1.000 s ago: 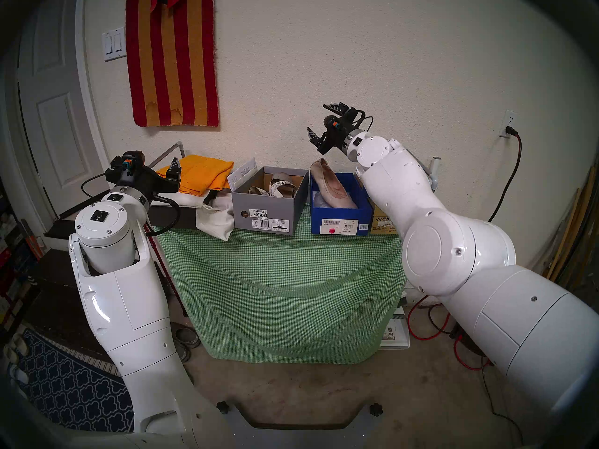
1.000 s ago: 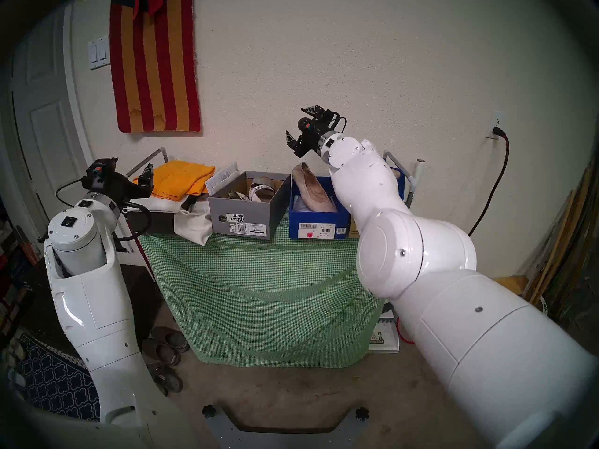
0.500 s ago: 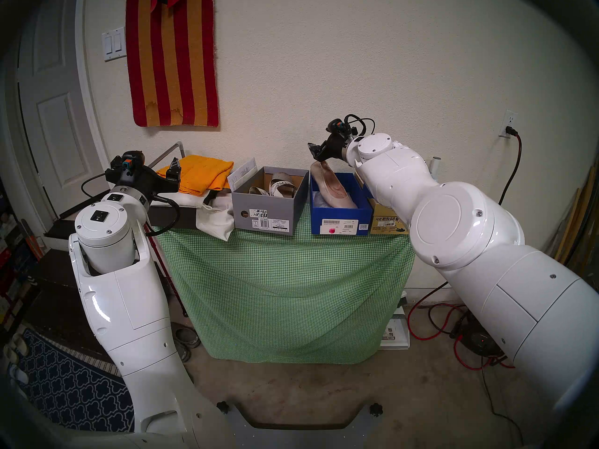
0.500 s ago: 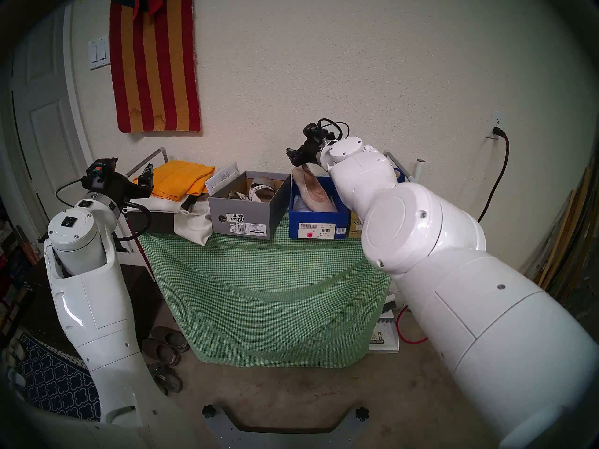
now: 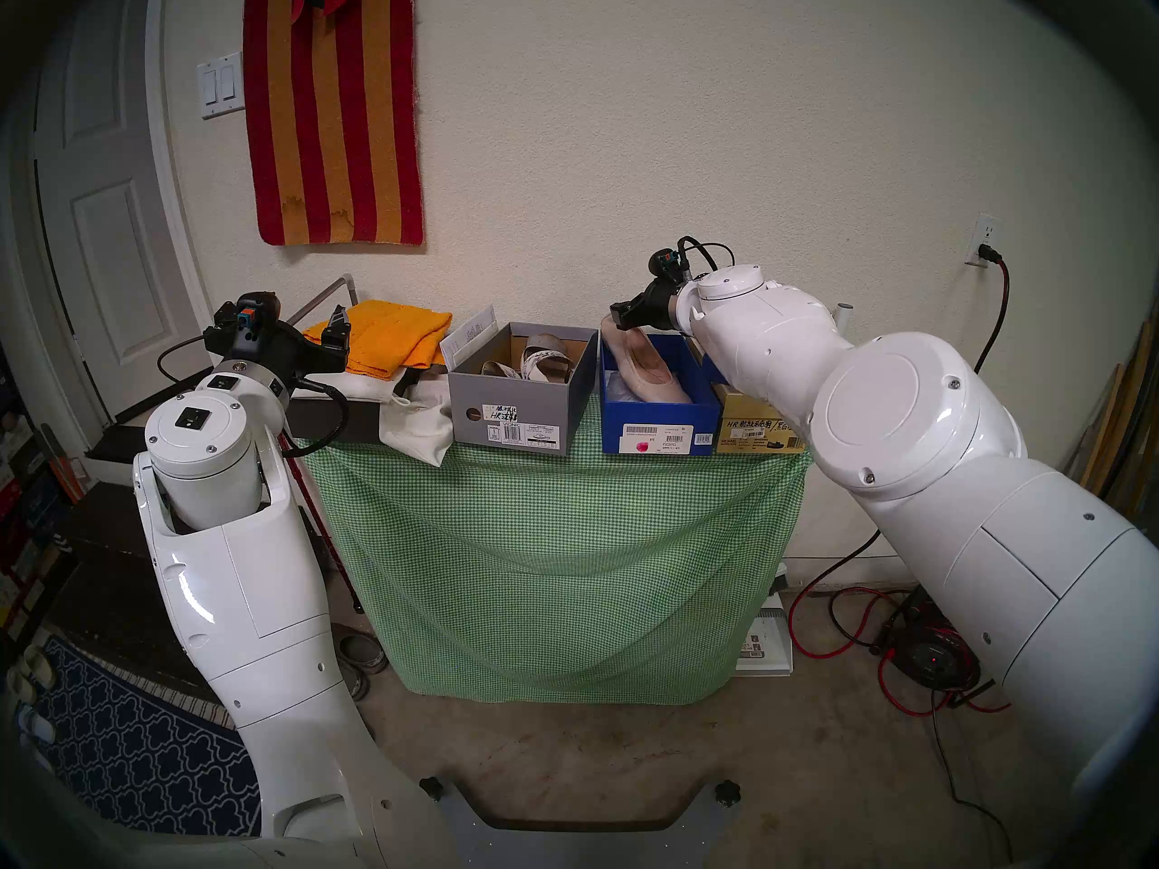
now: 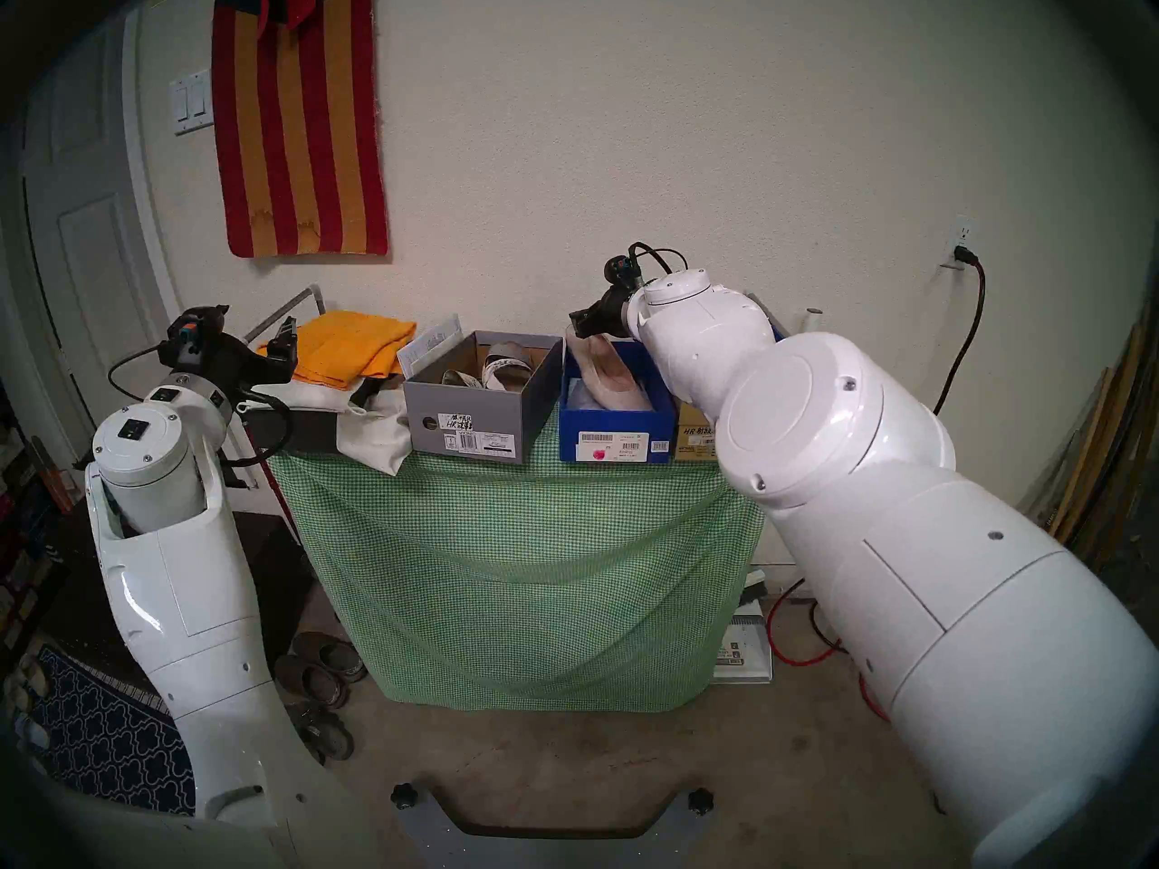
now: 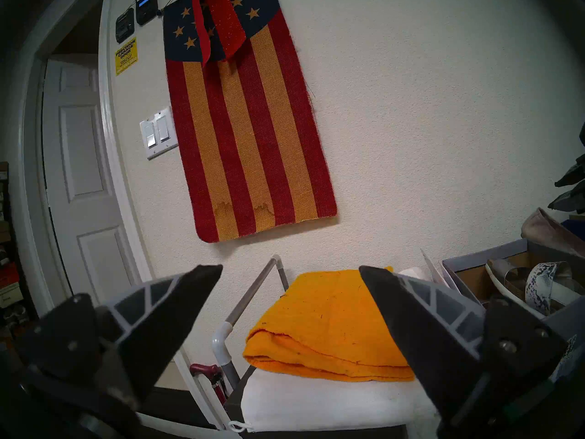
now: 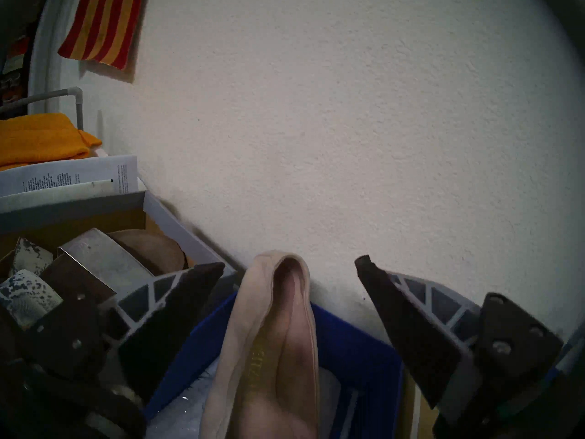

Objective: Put shoes into shoe box

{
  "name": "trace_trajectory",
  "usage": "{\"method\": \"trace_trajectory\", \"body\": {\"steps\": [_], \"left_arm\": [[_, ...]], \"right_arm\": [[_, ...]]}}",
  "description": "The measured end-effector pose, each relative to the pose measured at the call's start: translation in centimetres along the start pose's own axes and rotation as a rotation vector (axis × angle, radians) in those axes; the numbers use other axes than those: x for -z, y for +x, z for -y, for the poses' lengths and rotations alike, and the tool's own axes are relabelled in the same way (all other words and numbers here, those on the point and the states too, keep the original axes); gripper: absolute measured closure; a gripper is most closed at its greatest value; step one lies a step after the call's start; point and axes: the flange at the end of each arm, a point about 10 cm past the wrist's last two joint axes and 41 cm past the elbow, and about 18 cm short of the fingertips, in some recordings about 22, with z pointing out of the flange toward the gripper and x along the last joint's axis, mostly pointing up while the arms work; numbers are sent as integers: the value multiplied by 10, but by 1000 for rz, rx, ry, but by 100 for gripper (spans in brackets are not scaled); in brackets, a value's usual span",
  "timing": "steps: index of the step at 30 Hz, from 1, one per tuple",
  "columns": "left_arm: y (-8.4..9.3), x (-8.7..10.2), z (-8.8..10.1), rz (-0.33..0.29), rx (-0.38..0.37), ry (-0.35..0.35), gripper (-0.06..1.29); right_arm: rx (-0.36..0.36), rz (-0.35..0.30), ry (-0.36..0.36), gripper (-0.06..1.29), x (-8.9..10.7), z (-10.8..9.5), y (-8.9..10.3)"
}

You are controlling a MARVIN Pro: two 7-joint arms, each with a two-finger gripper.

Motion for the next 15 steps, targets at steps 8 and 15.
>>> {"method": "trace_trajectory", "body": {"steps": [8, 15], "left_arm": [[0, 0, 0, 0, 0, 0, 0], [0, 0, 0, 0, 0, 0, 0]], "right_arm": [[-46, 114, -10, 4, 0, 3, -9], [-65, 164, -14, 13, -2, 7, -22]]}}
